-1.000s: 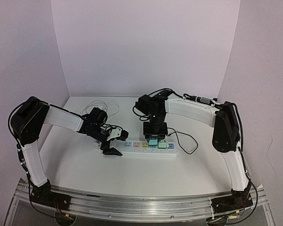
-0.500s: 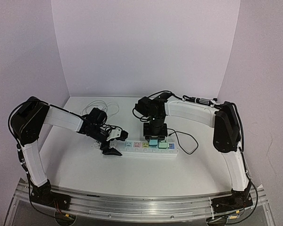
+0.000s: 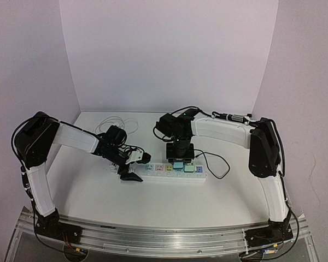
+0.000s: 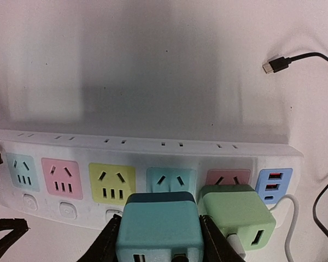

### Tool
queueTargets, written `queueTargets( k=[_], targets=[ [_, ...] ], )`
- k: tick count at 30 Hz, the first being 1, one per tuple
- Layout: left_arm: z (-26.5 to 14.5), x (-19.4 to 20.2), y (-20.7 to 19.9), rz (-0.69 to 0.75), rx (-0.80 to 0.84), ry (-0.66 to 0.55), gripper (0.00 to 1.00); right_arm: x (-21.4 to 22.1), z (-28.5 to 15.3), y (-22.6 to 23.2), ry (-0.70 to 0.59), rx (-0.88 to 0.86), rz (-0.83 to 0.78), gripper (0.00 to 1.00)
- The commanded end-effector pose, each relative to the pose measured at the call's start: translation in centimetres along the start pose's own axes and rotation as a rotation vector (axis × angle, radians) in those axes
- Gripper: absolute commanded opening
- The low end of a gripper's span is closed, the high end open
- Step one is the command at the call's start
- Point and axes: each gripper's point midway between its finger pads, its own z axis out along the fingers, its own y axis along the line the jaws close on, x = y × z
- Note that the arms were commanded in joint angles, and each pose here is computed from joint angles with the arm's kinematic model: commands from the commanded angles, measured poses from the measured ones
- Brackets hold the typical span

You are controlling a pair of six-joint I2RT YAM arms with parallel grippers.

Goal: Insert the plug

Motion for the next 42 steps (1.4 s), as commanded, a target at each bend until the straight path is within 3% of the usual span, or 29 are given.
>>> queueTargets(
  k=[1,11,42],
  targets=[
    [0.4,0.6,-0.7,0.002,0.031,0.03,0.87,-0.7,-2.1,0.3,-0.026,-0.022,-0.006,0.0],
    [0.5,0.4,-1.1,-0.01,0.049,0.024,0.8,-0.2,-1.6,0.1,-0.019,0.0,-0.01,0.0],
    [0.4,0.4,-0.3,-0.028,0.018,0.038,0.76,0.2,-1.3,-2.8,-0.079,0.195,-0.087,0.0]
  ],
)
